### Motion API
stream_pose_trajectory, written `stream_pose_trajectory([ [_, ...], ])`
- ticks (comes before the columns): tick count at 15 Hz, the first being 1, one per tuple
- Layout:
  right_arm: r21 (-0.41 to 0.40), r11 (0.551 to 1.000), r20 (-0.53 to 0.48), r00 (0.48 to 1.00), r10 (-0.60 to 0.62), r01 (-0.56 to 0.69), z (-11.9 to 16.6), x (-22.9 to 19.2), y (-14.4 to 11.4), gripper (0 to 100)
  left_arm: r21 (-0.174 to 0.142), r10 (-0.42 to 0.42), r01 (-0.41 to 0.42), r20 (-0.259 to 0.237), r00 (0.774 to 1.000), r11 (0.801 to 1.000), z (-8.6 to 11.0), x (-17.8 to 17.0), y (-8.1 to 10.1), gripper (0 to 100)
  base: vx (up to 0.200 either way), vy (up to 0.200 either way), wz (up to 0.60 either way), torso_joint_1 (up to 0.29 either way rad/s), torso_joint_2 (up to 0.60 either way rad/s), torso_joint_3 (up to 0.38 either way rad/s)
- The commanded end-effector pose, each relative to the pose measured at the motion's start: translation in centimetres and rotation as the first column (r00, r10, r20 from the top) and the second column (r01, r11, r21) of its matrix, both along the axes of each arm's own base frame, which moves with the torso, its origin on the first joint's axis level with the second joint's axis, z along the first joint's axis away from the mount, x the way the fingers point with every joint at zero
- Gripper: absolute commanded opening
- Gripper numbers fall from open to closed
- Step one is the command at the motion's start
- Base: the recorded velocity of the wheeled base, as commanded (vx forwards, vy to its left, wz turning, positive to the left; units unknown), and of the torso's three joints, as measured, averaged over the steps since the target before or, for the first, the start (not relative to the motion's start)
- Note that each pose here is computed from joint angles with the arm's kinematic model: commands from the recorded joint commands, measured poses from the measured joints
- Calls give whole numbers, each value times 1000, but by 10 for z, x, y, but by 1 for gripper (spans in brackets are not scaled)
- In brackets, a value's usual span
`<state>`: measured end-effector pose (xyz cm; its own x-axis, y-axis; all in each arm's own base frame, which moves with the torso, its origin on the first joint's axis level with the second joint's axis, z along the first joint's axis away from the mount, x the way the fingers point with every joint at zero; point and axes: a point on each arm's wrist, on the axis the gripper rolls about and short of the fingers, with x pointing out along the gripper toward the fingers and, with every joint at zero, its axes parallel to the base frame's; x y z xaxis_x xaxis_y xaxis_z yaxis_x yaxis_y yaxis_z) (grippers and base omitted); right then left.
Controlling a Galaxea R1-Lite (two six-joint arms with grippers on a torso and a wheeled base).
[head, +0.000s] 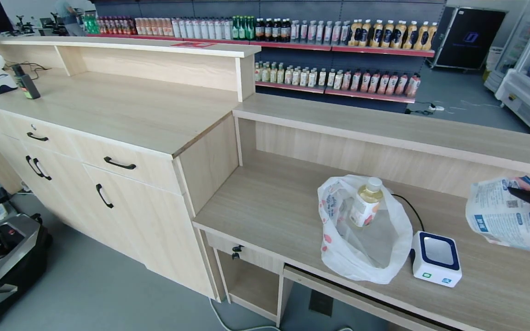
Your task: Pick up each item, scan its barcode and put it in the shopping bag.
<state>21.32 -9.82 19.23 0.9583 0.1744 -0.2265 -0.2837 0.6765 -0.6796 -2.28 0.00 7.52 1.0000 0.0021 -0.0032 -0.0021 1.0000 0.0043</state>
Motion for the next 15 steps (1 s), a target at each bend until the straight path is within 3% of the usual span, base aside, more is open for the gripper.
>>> stream_pose_trajectory([
  [1, 23, 1000, 30, 1000, 10, -10, 7, 9, 19, 0, 0, 1, -1, 0, 1000, 1000, 0, 0, 0, 100, 0, 0, 600, 2, 12, 2],
  [3, 87, 996, 34, 999, 28, -30, 8, 20, 39, 0, 0, 1, -1, 0, 1000, 1000, 0, 0, 0, 100, 0, 0, 600, 5, 5, 7],
  [5, 144, 985, -39, 995, 96, -90, -9, 36, 55, 0, 0, 1, -1, 0, 1000, 1000, 0, 0, 0, 100, 0, 0, 0, 0, 0, 0],
  [10, 229, 972, -261, 959, 111, -50, -68, 62, 53, 0, -1, 1, -1, 0, 1000, 1000, 0, 0, 0, 100, 0, 0, 0, 0, 0, 0],
  [15, 257, 966, -390, 912, 127, -25, -114, 81, 51, 0, -1, 1, -1, 0, 1000, 1000, 0, 0, 0, 100, 0, 0, 0, 0, 0, 0],
])
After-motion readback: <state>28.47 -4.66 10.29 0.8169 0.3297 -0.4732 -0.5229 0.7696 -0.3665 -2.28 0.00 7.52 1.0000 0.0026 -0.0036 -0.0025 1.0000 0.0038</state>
